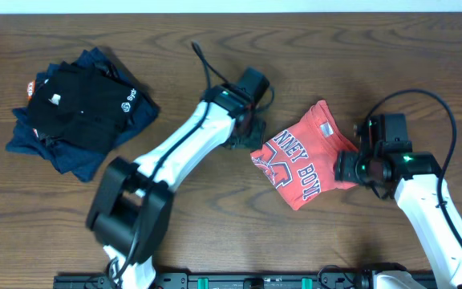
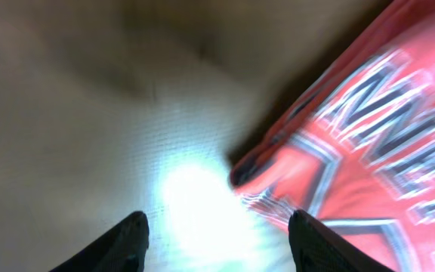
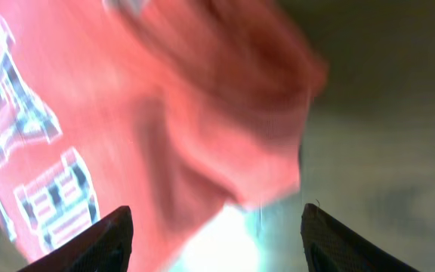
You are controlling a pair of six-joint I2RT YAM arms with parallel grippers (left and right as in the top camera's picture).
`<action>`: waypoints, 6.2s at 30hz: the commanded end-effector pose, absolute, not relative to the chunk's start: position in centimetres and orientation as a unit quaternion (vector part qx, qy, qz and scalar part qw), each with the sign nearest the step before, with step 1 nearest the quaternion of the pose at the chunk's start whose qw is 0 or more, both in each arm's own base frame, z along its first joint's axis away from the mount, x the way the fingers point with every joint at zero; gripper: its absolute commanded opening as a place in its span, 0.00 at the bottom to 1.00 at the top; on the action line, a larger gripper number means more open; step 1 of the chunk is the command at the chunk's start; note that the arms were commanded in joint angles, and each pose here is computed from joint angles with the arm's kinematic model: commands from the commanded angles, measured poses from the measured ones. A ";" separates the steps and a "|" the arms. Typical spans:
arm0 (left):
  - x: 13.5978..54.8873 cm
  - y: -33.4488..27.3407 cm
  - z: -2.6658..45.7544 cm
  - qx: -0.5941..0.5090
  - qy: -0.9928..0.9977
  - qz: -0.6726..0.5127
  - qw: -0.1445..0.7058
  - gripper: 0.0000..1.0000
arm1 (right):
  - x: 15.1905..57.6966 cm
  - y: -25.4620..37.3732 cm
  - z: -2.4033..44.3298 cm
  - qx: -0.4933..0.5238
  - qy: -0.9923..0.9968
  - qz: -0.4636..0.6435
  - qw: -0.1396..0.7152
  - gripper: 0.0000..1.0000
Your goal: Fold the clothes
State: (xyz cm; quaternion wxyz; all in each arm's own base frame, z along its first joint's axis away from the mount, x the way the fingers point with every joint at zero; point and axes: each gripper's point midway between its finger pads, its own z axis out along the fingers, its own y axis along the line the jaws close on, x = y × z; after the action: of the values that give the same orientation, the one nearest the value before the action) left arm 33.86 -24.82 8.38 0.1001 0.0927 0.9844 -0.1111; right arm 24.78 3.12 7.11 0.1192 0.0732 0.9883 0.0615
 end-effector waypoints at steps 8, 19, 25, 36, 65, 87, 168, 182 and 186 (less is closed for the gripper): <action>34.3 -28.5 7.4 0.126 0.972 -0.166 0.106 0.62 | 22.1 0.4 4.5 0.196 0.977 -0.005 0.086 0.72; 32.2 -32.0 4.3 0.222 0.957 -0.159 0.095 0.62 | 23.9 1.5 0.7 0.234 0.962 0.044 0.131 0.66; 31.3 -32.3 2.8 0.231 0.958 -0.150 0.078 0.62 | 24.8 1.6 0.0 0.234 0.960 0.049 0.147 0.28; 29.5 -30.8 -1.1 0.227 0.966 -0.122 0.027 0.61 | 28.4 -1.9 4.3 0.227 0.945 -0.025 0.233 0.01; 37.4 -28.8 13.3 0.227 0.926 -0.183 0.241 0.99 | 27.6 -3.5 5.2 0.207 0.956 -0.045 0.201 0.57; 39.5 -33.3 5.2 0.270 0.839 -0.450 0.147 0.98 | 26.6 -3.0 4.7 0.204 0.962 -0.038 0.178 0.59; 42.2 23.0 23.0 -0.330 0.847 -0.030 0.416 0.98 | 26.9 -3.1 4.8 0.200 0.962 -0.040 0.183 0.93; 45.0 -0.9 20.5 -0.021 0.940 -0.082 0.331 0.98 | 36.0 1.7 11.0 0.101 0.916 0.113 0.371 0.99; 40.2 -2.7 17.9 -0.003 0.973 -0.029 0.230 0.98 | 34.2 1.7 11.3 0.070 0.937 0.096 0.329 0.99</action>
State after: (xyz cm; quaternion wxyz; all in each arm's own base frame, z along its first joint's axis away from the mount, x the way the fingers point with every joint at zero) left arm 41.71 -4.83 17.93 0.2490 -0.0050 0.9620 -0.1117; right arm 33.87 1.64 9.05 0.3121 0.1079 0.9386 0.0996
